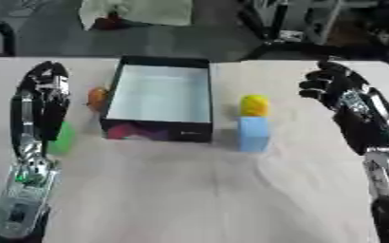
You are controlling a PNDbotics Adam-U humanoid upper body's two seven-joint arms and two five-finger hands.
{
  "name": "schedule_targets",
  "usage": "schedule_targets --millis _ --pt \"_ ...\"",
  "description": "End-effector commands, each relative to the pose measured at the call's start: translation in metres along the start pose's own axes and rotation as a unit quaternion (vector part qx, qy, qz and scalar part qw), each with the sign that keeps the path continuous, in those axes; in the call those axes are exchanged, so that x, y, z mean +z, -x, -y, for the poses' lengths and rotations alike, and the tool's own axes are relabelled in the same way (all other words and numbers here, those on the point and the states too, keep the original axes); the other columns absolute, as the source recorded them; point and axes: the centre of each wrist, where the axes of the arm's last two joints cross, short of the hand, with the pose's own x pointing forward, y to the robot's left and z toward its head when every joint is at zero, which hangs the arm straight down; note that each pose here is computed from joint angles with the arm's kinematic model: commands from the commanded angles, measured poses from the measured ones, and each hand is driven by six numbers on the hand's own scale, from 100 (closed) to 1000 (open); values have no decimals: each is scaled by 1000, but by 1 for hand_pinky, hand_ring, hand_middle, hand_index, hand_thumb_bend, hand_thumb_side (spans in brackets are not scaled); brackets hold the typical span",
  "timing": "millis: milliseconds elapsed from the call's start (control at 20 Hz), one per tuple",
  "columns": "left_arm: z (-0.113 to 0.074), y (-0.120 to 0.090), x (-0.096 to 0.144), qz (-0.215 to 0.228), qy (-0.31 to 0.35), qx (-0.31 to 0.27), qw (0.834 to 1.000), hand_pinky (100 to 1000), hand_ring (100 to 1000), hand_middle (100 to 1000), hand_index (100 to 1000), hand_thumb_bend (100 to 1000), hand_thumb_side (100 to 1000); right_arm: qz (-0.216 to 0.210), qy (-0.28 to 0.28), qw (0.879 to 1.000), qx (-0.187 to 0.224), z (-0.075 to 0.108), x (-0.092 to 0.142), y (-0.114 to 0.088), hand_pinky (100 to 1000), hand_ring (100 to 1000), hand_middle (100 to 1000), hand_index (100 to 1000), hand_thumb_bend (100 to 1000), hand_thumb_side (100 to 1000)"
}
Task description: Pick up objects on the table and place them in the box.
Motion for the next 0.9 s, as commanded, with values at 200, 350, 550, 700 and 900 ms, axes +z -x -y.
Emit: schedule_targets --millis 200,350,550,700,900 --pt "-3 -9 -4 18 -2 6 1000 644 560 606 861 188 796 17 -8 1000 2 0 -6 -8 771 752 703 845 100 563" --pt "-3 -10 -4 21 -2 6 1000 644 560 606 861 186 790 17 -11 1000 1 -1 -6 -8 771 752 702 845 100 561" --pt "-5 -14 -9 30 3 -6 1000 653 573 622 866 186 726 15 -9 1000 2 0 -6 -7 771 752 702 845 100 565" --pt "-5 -22 -24 56 36 -54 996 671 589 645 871 180 661 11 -10 1000 3 0 -5 -7 771 752 702 845 100 564" --pt "-2 -29 -47 92 95 -147 980 735 652 720 892 175 538 5 -13 1000 6 2 -3 -6 770 752 703 845 100 567"
